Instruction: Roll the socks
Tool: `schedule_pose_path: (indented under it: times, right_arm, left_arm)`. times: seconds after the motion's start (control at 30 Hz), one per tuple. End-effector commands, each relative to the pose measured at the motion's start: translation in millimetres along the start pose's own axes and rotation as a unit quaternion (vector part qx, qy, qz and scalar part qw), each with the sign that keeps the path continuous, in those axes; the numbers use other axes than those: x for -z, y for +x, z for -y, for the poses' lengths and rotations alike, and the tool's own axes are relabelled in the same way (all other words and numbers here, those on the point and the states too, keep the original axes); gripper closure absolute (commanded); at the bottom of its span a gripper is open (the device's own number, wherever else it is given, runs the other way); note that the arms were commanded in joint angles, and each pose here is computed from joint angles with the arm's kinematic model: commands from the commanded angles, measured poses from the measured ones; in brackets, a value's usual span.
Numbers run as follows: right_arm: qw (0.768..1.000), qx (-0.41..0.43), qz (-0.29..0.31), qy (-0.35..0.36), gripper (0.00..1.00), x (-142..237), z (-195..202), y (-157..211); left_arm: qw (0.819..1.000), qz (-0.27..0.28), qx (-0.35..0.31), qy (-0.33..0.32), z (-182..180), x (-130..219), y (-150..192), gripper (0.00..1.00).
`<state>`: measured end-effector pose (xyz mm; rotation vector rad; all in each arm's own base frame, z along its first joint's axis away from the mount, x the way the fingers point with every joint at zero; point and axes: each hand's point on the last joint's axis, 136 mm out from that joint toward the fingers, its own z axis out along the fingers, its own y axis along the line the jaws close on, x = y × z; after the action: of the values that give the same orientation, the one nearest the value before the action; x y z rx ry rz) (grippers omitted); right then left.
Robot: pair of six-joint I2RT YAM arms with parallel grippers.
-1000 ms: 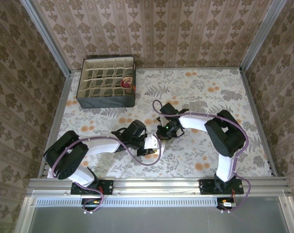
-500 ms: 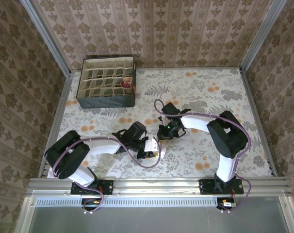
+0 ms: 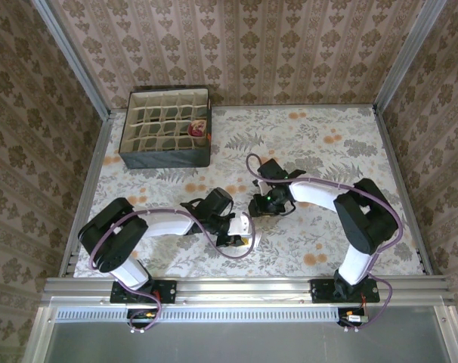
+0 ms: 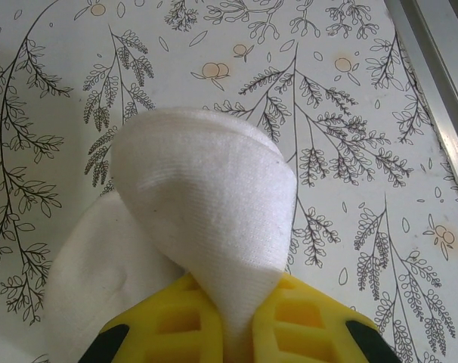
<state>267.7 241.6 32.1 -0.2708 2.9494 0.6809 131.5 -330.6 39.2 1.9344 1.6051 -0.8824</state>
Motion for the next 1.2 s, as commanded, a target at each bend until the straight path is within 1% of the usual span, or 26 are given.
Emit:
schedule_pose_path:
  times: [0.0, 0.13, 0.2, 0.27, 0.37, 0.43, 0.5, 0.67, 0.77, 1.03, 1.17]
  right_arm:
    - [0.999, 0.023, -0.022, -0.008, 0.59, 6, -11, 19]
    - [0.998, 0.033, -0.06, 0.014, 0.54, -7, -7, 41]
    - [0.996, 0.035, -0.074, 0.017, 0.54, -14, -6, 47]
    - [0.995, 0.039, -0.09, 0.021, 0.56, -21, -6, 50]
    - [0.992, 0.049, -0.115, 0.035, 0.68, -29, -6, 55]
    - [0.99, 0.057, -0.122, 0.046, 0.86, -31, -6, 55]
    - [0.989, 0.059, -0.125, 0.053, 0.99, -32, -4, 54]
    - [0.988, 0.062, -0.096, 0.107, 1.0, -25, 14, 41]
    - [0.988, 0.053, -0.076, 0.125, 1.0, -20, 26, 31]
    - [0.988, 0.045, -0.043, 0.138, 1.0, -16, 38, 11]
    - [0.989, 0.042, -0.023, 0.14, 1.0, -11, 38, 0]
  left_arm:
    - [0.998, -0.048, 0.022, 0.035, 23, -6, 30, 1.0]
    - [0.998, -0.055, 0.014, 0.036, 22, -7, 30, 1.0]
    - [0.997, -0.059, 0.009, 0.038, 23, -8, 30, 1.0]
    - [0.997, -0.062, 0.005, 0.039, 22, -8, 29, 1.0]
    - [0.997, -0.067, 0.003, 0.039, 22, -8, 30, 1.0]
    - [0.997, -0.07, 0.005, 0.039, 23, -7, 30, 1.0]
    - [0.997, -0.07, 0.007, 0.039, 24, -6, 30, 1.0]
    - [0.996, -0.071, 0.014, 0.048, 30, -3, 27, 1.0]
    - [0.996, -0.069, 0.019, 0.059, 35, -1, 24, 1.0]
    - [0.996, -0.048, 0.023, 0.074, 41, 4, 13, 1.0]
    - [0.994, -0.044, 0.049, 0.091, 43, 2, 12, 1.0]
